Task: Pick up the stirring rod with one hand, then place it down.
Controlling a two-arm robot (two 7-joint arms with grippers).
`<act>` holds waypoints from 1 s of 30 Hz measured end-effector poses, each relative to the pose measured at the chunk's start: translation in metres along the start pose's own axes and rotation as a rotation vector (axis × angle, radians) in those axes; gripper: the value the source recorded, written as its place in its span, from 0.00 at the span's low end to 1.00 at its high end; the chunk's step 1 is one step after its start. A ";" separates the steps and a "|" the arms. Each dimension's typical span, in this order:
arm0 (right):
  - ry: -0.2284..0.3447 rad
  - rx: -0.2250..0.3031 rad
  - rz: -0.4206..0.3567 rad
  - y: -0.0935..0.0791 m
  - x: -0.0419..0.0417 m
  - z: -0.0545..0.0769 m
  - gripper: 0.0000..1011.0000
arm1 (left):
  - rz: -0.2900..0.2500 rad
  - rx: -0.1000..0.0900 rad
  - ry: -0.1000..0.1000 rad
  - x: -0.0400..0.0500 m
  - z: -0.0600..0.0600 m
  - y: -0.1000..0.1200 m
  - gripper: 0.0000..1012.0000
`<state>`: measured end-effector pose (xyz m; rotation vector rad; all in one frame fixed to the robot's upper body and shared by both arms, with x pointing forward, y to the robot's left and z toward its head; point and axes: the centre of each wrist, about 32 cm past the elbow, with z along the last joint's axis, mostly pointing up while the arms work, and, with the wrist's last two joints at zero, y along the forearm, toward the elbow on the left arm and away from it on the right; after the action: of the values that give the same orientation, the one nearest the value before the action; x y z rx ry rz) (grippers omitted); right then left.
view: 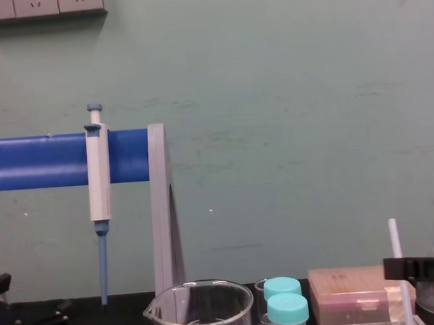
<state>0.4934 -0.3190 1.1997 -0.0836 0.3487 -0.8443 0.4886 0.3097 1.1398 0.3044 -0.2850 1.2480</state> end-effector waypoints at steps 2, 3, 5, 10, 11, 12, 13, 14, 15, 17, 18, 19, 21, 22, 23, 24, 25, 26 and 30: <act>-0.002 0.002 0.003 0.003 0.0003 0.001 0.99 | 0.000 0.000 0.000 0.0000 0.000 0.000 0.99; -0.004 0.003 0.006 0.006 0.0005 0.001 0.99 | 0.000 0.000 0.000 0.0000 0.000 0.000 0.99; -0.005 0.004 0.007 0.009 0.0010 0.001 0.99 | 0.000 0.000 0.000 0.0000 0.000 0.000 0.99; -0.006 0.011 0.008 0.019 0.0022 0.002 0.99 | 0.000 0.000 0.000 0.0000 0.000 0.000 0.99; -0.007 0.011 0.008 0.020 0.0021 0.002 0.99 | 0.000 0.000 0.000 0.0000 0.000 0.000 0.99; -0.010 0.009 0.006 0.021 0.0019 0.002 0.99 | 0.000 0.000 0.000 0.0000 0.000 0.000 0.99; -0.014 0.009 0.003 0.022 0.0016 0.002 0.99 | 0.000 0.000 0.000 0.0000 0.000 0.000 0.99; -0.018 0.008 0.001 0.022 0.0013 0.002 0.99 | 0.000 0.000 0.000 0.0000 0.000 0.000 0.99; -0.022 0.008 -0.002 0.023 0.0011 0.002 0.99 | 0.000 0.000 0.000 0.0000 0.000 0.000 0.99; -0.021 0.008 -0.002 0.023 0.0011 0.002 0.99 | 0.000 0.000 0.000 0.0000 0.000 0.000 0.99; -0.021 0.008 -0.002 0.023 0.0011 0.002 0.99 | 0.000 0.000 0.000 0.0000 0.000 0.000 0.99; -0.021 0.008 -0.003 0.022 0.0011 0.002 0.99 | 0.000 0.000 0.000 0.0000 0.000 0.000 0.99; -0.020 0.008 -0.003 0.022 0.0012 0.002 0.99 | 0.000 0.000 0.000 0.0000 0.000 0.000 0.99; -0.020 0.008 -0.003 0.022 0.0012 0.002 0.99 | 0.000 0.000 0.000 0.0000 0.000 0.000 0.99; -0.019 0.008 -0.003 0.022 0.0012 0.002 0.99 | 0.000 0.000 0.000 0.0000 0.000 0.000 0.99; -0.019 0.008 -0.003 0.022 0.0012 0.002 0.99 | 0.000 0.000 0.000 0.0000 0.000 0.000 0.99; -0.018 0.008 -0.003 0.022 0.0013 0.002 0.96 | 0.000 0.000 0.000 0.0000 0.000 0.000 0.99; -0.018 0.009 -0.003 0.022 0.0013 0.002 0.95 | 0.000 0.000 0.000 0.0000 0.000 0.000 0.99; -0.017 0.009 -0.004 0.022 0.0015 0.002 0.86 | 0.000 0.000 0.000 0.0000 0.000 0.000 0.99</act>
<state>0.5103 -0.3058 1.1964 -0.0835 0.3287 -0.8483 0.4886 0.3097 1.1398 0.3044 -0.2851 1.2480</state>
